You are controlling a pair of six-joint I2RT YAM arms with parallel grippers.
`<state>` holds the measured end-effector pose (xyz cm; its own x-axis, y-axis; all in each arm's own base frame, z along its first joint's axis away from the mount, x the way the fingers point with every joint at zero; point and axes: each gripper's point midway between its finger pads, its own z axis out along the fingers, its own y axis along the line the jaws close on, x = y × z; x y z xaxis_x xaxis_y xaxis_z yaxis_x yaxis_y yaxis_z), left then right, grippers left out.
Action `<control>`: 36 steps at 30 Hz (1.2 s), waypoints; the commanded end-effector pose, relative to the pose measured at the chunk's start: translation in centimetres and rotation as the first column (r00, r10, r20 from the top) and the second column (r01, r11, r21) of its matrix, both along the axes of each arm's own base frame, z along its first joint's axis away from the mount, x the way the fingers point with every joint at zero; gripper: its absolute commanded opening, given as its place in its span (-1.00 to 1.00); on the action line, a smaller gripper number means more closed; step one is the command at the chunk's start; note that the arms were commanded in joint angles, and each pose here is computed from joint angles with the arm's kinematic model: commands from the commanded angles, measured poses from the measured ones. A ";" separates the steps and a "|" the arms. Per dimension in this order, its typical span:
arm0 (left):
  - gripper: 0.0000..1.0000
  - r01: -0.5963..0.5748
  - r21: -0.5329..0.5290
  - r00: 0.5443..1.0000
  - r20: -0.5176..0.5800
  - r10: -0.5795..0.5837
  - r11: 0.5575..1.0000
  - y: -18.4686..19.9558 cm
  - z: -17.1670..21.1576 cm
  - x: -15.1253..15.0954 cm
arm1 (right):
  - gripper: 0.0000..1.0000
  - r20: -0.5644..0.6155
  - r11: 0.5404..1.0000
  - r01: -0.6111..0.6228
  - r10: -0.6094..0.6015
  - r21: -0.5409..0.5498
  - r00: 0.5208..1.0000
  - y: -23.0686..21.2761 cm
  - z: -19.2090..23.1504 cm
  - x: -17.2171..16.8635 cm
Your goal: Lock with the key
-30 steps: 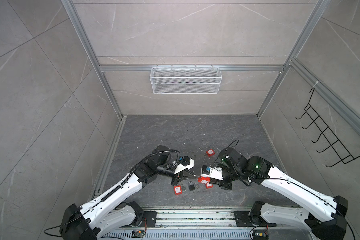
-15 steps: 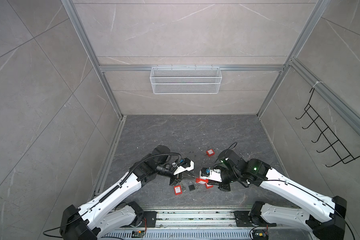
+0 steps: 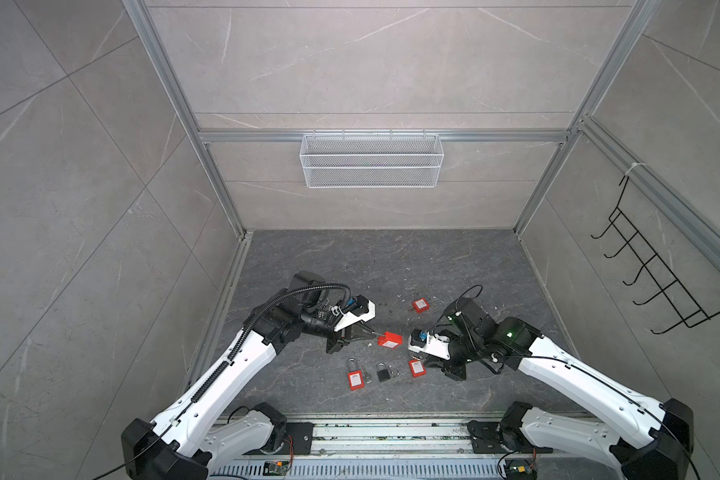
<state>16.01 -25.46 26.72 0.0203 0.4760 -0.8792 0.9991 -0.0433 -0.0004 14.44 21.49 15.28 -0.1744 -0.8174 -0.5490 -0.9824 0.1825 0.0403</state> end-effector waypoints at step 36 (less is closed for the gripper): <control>-1.00 0.165 0.703 0.939 -0.327 0.109 0.692 5.9 -15.9 7.4 | -1.00 -0.048 0.954 0.292 -0.289 0.066 0.956 1.7 -2.5 4.1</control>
<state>23.63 -18.95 10.23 -0.1827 0.9637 -0.1946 0.9395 0.1127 -0.3235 18.68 22.85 13.03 -0.4072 -0.6956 -0.5920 -0.8870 0.4557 0.0747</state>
